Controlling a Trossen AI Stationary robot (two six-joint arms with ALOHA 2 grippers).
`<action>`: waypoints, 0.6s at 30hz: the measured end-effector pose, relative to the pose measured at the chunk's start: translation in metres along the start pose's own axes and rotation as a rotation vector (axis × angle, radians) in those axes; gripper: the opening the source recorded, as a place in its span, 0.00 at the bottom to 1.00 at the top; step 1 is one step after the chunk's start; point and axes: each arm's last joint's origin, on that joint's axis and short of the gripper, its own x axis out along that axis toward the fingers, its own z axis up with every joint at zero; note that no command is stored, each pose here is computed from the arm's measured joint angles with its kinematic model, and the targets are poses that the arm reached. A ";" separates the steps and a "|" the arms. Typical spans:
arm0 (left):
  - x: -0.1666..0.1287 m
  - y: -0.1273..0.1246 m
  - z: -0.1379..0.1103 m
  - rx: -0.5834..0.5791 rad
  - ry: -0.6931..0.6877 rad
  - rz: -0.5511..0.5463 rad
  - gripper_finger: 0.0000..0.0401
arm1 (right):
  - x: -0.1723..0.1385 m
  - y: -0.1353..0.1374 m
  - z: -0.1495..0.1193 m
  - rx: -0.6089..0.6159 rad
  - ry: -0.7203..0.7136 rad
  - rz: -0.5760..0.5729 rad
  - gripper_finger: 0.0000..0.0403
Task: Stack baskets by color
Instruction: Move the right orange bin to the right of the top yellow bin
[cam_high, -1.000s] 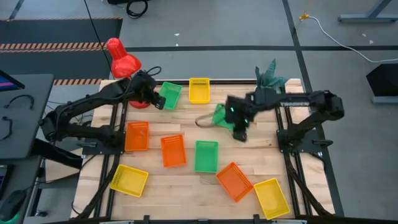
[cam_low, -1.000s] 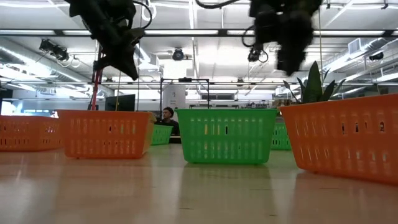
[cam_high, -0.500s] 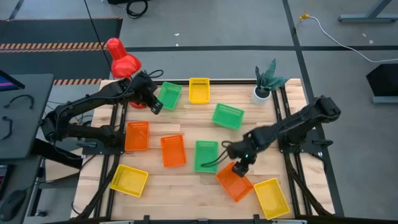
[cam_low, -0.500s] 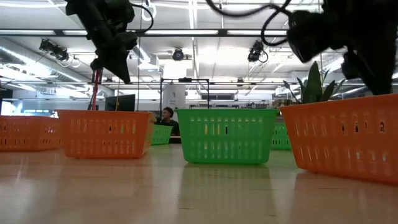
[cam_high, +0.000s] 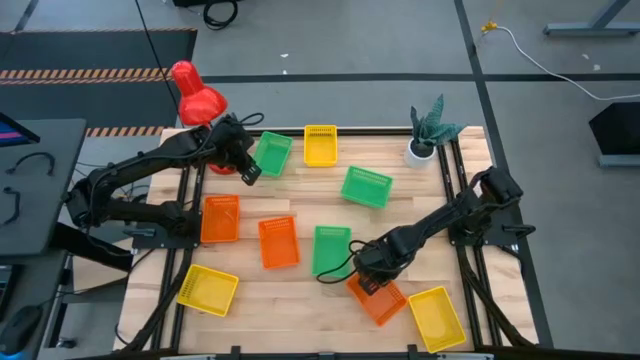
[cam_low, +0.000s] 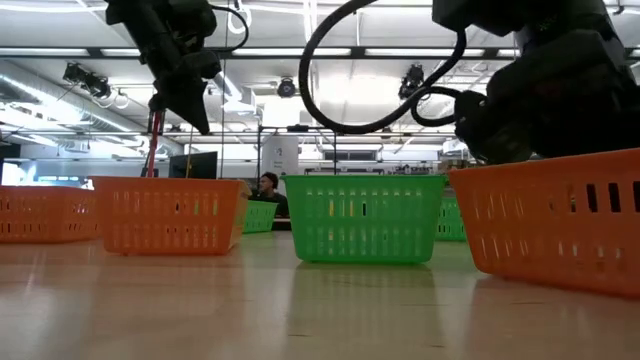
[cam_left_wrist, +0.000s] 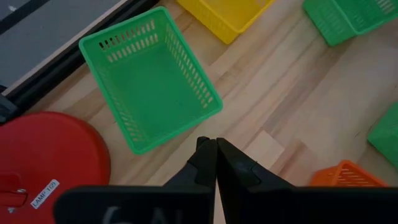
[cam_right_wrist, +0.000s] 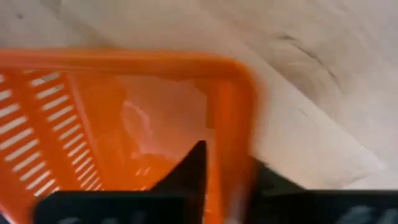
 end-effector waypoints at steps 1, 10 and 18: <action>0.000 0.000 0.000 0.000 0.000 0.000 0.02 | -0.002 0.000 -0.001 0.011 0.001 0.003 0.06; 0.000 0.000 -0.003 0.002 0.028 0.004 0.05 | -0.086 -0.022 -0.010 0.118 0.052 0.161 0.01; 0.000 0.000 -0.003 0.003 0.028 0.005 0.02 | -0.190 -0.078 0.052 0.328 -0.258 0.430 0.01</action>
